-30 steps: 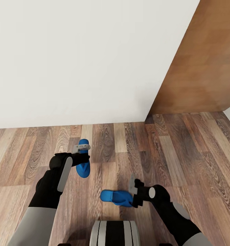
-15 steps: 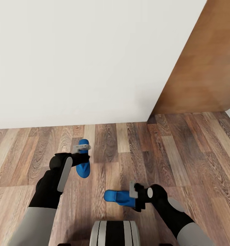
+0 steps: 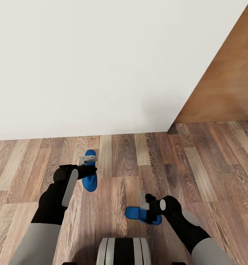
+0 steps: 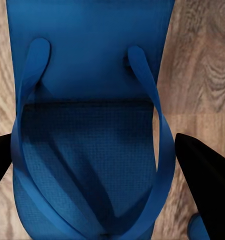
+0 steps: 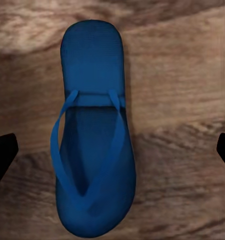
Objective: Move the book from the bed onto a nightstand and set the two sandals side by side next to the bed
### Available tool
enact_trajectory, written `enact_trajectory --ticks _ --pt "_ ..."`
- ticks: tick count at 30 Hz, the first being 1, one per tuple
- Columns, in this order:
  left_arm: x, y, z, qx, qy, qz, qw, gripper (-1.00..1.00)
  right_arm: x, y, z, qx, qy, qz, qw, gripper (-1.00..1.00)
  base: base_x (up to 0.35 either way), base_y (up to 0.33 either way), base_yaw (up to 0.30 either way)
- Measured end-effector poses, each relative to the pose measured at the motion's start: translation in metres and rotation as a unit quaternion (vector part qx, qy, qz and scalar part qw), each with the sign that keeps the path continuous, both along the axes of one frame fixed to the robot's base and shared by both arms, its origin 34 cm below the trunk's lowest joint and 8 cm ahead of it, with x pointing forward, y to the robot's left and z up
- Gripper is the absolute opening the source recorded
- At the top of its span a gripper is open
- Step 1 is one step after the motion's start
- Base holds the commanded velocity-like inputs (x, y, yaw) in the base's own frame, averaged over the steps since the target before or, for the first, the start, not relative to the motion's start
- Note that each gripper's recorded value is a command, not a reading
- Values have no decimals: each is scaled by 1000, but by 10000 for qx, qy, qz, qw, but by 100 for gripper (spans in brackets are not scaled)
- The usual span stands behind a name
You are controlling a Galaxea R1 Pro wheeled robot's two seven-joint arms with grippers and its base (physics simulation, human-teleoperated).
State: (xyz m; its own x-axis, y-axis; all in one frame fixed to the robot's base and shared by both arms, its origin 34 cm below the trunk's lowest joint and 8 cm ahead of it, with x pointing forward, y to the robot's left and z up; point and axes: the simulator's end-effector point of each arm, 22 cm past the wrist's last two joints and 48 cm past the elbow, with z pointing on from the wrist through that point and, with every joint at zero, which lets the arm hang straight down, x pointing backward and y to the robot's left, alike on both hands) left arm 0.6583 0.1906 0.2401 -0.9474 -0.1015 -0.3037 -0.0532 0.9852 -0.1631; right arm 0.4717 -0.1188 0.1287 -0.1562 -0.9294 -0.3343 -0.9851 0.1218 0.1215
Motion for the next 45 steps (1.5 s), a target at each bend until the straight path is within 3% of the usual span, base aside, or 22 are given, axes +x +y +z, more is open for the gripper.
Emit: enact_trajectory --ticks 12,39,45 --pt "1 -1 1 -9 -11 3 10000 -100 12 -13 -2 -116 -52 -19 9999 100 0 4 0" --pt "-30 -3 -63 -25 543 5 9985 -100 -39 -10 -50 -116 602 -29 9981 100 0 0 0" --pt "-52 14 -75 112 743 8 9972 -100 -29 -13 -48 -133 487 -98 9987 100 0 0 0"
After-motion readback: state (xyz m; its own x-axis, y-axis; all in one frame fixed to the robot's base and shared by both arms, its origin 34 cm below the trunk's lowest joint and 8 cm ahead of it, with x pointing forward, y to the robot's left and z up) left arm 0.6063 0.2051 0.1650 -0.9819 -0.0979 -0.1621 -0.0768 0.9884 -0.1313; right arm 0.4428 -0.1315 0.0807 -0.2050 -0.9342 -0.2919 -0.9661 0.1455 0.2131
